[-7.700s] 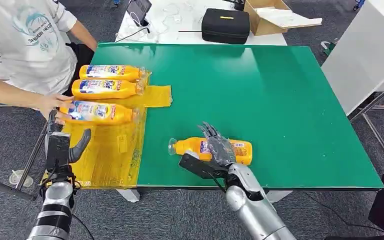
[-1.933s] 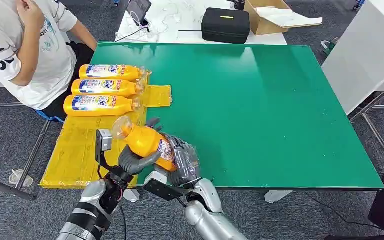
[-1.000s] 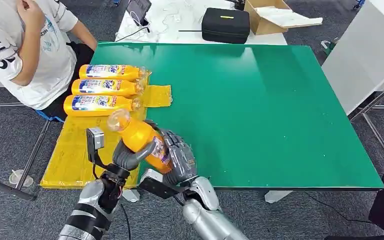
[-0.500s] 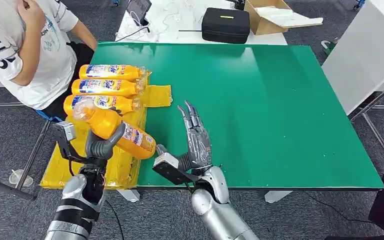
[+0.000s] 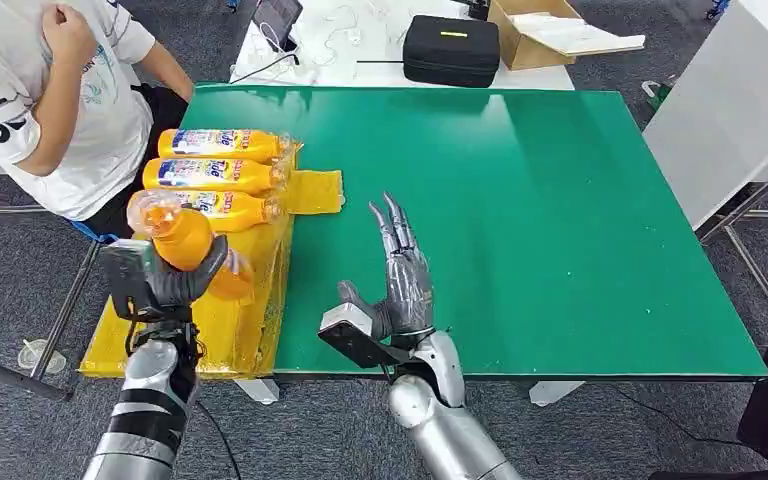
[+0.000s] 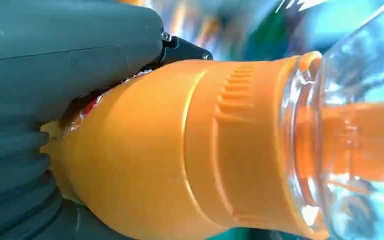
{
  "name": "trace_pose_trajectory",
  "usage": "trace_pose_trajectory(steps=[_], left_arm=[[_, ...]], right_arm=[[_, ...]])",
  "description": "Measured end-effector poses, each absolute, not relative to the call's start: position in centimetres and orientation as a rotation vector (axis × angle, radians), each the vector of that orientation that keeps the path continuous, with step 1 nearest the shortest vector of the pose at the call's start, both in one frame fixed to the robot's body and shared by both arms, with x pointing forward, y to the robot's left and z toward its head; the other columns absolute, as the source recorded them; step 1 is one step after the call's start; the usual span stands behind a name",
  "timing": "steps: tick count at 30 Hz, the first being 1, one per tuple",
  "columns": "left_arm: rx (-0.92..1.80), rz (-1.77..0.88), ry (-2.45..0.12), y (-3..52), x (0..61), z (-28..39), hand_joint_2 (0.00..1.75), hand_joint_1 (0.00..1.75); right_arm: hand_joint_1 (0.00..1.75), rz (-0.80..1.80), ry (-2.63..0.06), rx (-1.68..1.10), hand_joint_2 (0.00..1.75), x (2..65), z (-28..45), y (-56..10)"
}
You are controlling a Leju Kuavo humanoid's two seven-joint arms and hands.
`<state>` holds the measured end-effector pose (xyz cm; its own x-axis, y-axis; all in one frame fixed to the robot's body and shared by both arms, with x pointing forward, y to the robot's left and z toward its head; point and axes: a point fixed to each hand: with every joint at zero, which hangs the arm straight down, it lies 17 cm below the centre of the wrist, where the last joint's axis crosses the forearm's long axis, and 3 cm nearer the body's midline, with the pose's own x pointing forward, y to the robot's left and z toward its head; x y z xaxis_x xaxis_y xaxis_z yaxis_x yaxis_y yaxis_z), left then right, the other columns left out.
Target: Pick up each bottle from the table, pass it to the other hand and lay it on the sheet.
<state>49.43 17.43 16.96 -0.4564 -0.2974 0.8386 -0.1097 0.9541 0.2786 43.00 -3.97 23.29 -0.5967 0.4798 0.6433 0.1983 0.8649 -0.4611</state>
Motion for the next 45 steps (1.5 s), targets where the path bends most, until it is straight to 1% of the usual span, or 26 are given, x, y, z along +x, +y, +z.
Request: trace_pose_trajectory(steps=[3,5,6,8,12,16,21,24,36,40,41,42,45], left_arm=[[0.781,-0.610,-2.123,16.8,49.8,19.5,1.75,1.75],[0.973,-0.853,-2.127,15.6,50.1,19.7,1.75,1.75],[1.031,-0.997,-2.115,14.6,50.3,19.1,1.75,1.75],[1.093,-1.204,-2.075,14.0,50.5,17.4,1.75,1.75],[1.130,-1.432,-1.993,14.5,51.0,14.5,1.75,1.75],[1.061,-1.491,-1.948,15.7,50.9,12.3,1.75,1.75],[0.836,-1.554,-1.803,16.8,50.9,8.4,1.75,1.75],[0.758,-1.585,-1.730,17.6,50.8,6.6,1.75,1.75],[0.752,-1.587,-1.722,17.7,50.8,6.4,1.75,1.75],[0.736,-1.615,-1.679,18.7,50.9,5.6,1.75,1.75],[0.635,-1.608,-1.601,19.4,50.7,3.9,1.75,1.75],[0.534,-1.618,-1.456,21.3,51.0,1.7,1.75,1.75],[0.554,-1.643,-1.371,22.4,51.3,0.6,1.75,1.75]], right_arm=[[0.00,0.385,-2.289,-0.479,0.00,42.4,25.6,-4.3],[0.00,0.368,-2.356,-0.485,0.00,41.8,27.3,-4.5],[0.00,0.352,-2.379,-0.488,0.00,41.6,28.0,-4.8],[0.00,0.309,-2.399,-0.489,0.00,41.6,28.9,-5.5],[0.00,0.268,-2.404,-0.492,0.00,41.5,29.1,-6.7],[0.00,0.261,-2.401,-0.502,0.00,41.4,28.9,-7.3],[0.00,0.236,-2.394,-0.505,0.00,41.4,29.1,-8.0],[0.00,0.229,-2.390,-0.508,0.00,41.4,29.1,-8.4],[0.00,0.229,-2.390,-0.508,0.00,41.3,29.1,-8.4],[0.00,0.226,-2.393,-0.511,0.00,41.3,29.2,-8.6],[0.00,0.228,-2.391,-0.509,0.00,41.3,29.1,-8.7],[0.00,0.241,-2.373,-0.455,0.00,41.5,28.6,-8.1],[0.00,0.261,-2.360,-0.418,0.00,41.5,28.0,-7.4]])
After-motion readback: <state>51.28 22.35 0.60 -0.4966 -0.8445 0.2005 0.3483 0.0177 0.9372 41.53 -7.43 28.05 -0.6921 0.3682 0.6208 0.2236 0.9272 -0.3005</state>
